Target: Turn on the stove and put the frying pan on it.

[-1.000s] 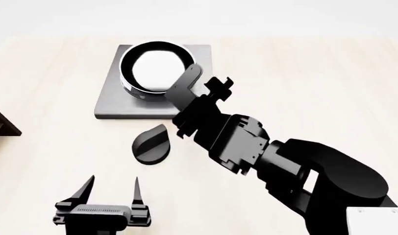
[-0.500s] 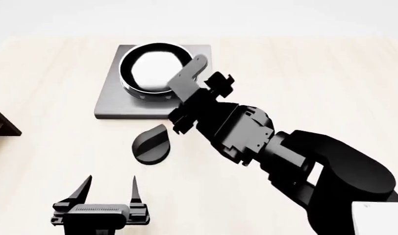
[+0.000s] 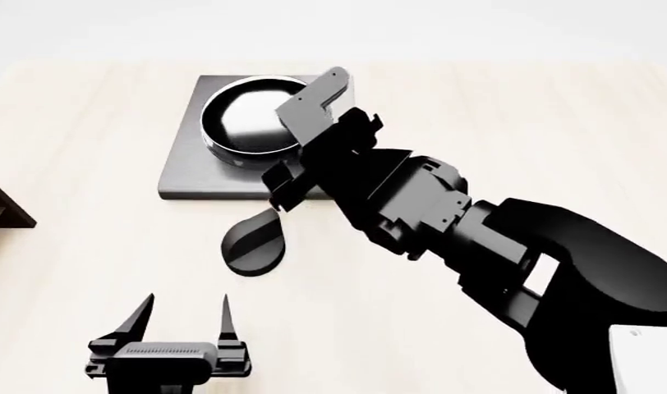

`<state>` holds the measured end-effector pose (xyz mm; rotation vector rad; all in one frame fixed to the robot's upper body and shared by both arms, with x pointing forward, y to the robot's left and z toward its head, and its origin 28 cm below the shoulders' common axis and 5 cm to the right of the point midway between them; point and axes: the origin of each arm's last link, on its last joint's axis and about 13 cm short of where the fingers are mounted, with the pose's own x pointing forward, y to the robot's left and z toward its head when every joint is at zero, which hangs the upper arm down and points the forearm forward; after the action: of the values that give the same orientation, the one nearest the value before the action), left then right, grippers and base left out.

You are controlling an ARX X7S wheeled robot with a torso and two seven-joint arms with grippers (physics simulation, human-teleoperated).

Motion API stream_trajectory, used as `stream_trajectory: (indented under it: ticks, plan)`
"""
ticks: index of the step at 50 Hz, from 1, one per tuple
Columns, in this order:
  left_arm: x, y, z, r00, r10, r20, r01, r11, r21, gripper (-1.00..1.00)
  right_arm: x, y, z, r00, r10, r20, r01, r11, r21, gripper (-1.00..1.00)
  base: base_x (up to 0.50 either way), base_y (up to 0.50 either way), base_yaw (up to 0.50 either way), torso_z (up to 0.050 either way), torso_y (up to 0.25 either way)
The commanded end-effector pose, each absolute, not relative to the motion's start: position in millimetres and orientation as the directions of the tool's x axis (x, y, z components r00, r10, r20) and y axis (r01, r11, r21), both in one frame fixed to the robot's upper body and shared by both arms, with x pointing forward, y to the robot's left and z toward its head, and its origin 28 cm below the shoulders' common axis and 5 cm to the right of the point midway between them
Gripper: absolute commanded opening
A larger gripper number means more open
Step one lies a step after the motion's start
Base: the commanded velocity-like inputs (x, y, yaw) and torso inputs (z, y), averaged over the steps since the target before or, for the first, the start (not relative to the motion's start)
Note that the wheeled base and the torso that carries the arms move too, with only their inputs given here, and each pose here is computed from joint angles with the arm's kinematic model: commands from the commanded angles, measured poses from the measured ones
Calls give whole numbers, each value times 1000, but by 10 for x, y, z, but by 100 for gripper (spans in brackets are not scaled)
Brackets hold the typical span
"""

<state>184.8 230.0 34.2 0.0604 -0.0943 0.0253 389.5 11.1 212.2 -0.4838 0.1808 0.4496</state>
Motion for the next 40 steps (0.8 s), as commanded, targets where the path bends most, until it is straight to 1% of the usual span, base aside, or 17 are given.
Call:
stream_trajectory:
  ticks: [1,5,10,13,14,16,17,22,23,25,28,32,36,40]
  plan:
    - [1868,2295,368,994,15,109,-22,998,57,100,3770,117,2311,861,464,-209,-509,788,-347,100,0,0,0,0,0]
    - [1869,2291,377,994,15,110,-21,998,61,100,3672,60,2354,858,483,-174,-513,784,-350,100,0,0,0,0,0]
    - [1873,2290,398,993,16,118,-23,998,65,100,3477,-89,2396,875,480,-63,-464,794,-393,100,0,0,0,0,0]
    - [1878,2289,417,992,19,122,-27,997,67,100,3374,-191,2390,879,476,3,-436,807,-398,100,0,0,0,0,0]
    - [1879,2287,424,992,19,124,-28,997,67,100,3323,-230,2370,867,499,3,-463,806,-370,100,0,0,0,0,0]
    - [1884,2284,424,992,19,124,-27,997,67,100,3289,-285,2326,882,468,46,-414,819,-397,100,0,0,0,0,0]
    - [1888,2282,428,992,21,125,-29,998,63,100,3222,-353,2292,879,472,64,-421,833,-358,100,0,0,0,0,0]
    - [1890,2279,496,987,35,159,-43,998,52,100,3035,-517,2170,888,435,152,-362,862,-356,100,0,0,0,0,0]
    - [1895,2284,524,984,46,175,-55,997,46,100,2939,-587,2118,888,423,181,-342,870,-354,100,0,0,0,0,0]
    - [1898,2287,540,982,53,184,-62,997,42,100,2879,-630,2091,891,407,199,-324,880,-348,100,0,0,0,0,0]
    - [1901,2288,599,973,71,221,-81,996,40,100,2649,-766,1995,886,386,256,-290,893,-343,100,0,0,0,0,0]
    - [1880,2272,675,959,70,275,-81,996,30,100,2442,-854,1842,884,351,309,-242,909,-340,100,0,0,0,0,0]
    - [1857,2256,704,949,52,310,-60,998,17,100,2258,-947,1713,874,341,347,-256,929,-268,100,0,0,0,0,0]
    - [1826,2250,758,935,46,352,-47,999,-6,100,2095,-1029,1592,874,287,391,-214,952,-220,100,0,0,0,0,0]
